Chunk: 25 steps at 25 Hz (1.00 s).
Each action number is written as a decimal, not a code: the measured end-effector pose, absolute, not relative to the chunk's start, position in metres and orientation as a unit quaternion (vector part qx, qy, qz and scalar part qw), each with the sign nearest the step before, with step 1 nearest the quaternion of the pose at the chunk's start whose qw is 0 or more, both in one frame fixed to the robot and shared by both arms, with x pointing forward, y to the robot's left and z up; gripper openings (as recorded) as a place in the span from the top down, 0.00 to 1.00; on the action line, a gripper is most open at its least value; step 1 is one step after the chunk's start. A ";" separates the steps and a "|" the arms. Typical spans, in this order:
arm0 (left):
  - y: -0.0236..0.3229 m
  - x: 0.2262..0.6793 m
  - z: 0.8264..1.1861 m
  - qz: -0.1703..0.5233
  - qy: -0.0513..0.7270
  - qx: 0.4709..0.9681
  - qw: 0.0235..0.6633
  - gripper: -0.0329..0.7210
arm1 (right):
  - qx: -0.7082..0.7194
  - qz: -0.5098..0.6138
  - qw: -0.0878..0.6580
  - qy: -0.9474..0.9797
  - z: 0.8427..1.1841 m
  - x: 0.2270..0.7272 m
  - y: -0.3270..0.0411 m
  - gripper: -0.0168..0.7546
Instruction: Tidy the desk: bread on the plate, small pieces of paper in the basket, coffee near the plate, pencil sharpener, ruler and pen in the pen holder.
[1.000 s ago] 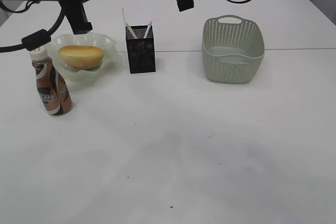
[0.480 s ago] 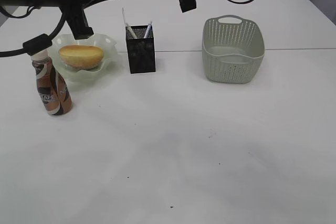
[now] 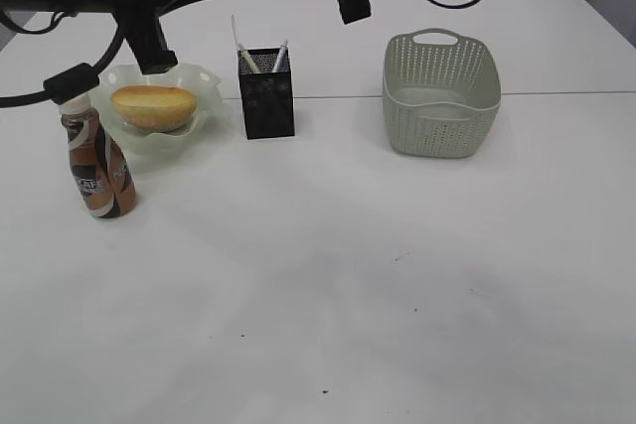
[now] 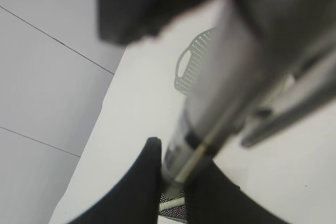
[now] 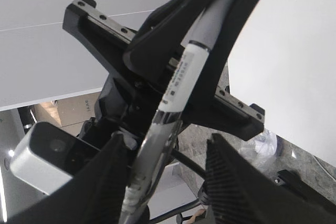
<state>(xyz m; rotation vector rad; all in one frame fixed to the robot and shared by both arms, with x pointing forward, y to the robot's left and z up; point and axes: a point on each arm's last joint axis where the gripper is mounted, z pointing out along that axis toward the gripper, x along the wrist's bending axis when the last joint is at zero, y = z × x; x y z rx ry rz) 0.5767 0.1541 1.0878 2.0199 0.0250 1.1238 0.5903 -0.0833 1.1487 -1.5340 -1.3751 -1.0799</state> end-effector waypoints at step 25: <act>0.154 0.577 1.089 0.442 0.020 0.798 0.408 0.86 | -0.596 -0.435 0.397 -0.546 1.148 0.594 -0.087 0.45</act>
